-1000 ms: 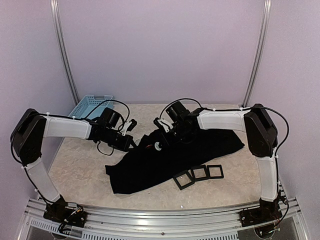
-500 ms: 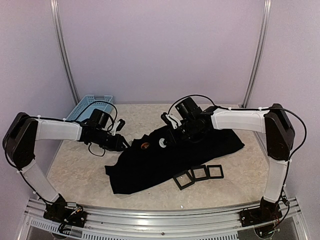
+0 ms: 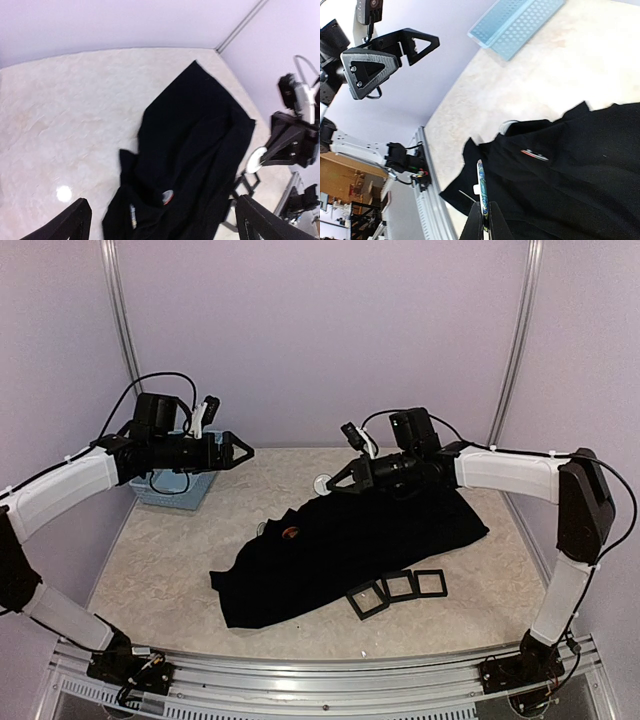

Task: Remove the brooch from the garment
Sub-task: Remove the brooch from the center of the board.

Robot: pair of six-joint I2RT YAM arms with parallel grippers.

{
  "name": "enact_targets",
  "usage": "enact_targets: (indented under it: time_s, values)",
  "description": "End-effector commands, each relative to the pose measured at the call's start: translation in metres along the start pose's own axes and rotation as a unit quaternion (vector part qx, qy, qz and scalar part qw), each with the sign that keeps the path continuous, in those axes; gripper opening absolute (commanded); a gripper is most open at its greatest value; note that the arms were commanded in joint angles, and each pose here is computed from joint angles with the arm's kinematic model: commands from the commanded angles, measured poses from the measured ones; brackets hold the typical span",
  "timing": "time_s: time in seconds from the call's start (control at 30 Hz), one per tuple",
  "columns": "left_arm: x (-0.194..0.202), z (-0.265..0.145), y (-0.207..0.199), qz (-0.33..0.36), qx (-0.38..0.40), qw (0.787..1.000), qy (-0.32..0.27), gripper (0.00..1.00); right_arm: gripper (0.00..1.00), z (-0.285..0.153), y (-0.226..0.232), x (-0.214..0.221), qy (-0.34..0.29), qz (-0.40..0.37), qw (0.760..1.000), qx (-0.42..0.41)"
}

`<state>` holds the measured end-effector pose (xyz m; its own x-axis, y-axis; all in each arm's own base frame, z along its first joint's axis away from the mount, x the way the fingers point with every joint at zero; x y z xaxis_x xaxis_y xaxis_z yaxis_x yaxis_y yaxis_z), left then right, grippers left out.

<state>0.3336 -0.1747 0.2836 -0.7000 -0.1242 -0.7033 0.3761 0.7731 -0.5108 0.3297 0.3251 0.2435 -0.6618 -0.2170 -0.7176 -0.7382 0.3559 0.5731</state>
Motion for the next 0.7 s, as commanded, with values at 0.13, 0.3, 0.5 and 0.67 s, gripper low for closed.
enact_targets:
  time_s: [0.13,0.3,0.5,0.67]
  values:
    - [0.001,-0.019,-0.058,-0.024,0.247,0.965,0.085,0.97,0.0,-0.008,0.053,-0.029,-0.024,-0.021,0.989,-0.148]
    - [0.011,-0.019,-0.078,-0.027,0.316,0.939,0.133,0.96,0.0,-0.005,0.064,-0.029,-0.008,-0.027,0.986,-0.166]
    - [0.025,-0.007,-0.092,-0.033,0.344,0.92,0.185,0.86,0.0,0.003,0.079,-0.03,0.004,-0.034,0.98,-0.195]
    - [0.029,0.002,-0.098,-0.038,0.351,0.913,0.204,0.72,0.0,0.007,0.085,-0.028,0.013,-0.035,0.977,-0.211]
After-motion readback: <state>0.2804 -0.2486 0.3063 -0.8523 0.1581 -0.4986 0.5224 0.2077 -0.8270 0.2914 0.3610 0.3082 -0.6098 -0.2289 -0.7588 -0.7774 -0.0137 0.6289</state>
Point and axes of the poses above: each gripper's point midway between its finger pads, its own z axis out along the fingers, its own y axis along the line the jaws close on, x = y × z, the point moved 7 cm from there along -z, back along the fingers, and after that the axes turned 7 degrees about -z, right-handed, at the moved point
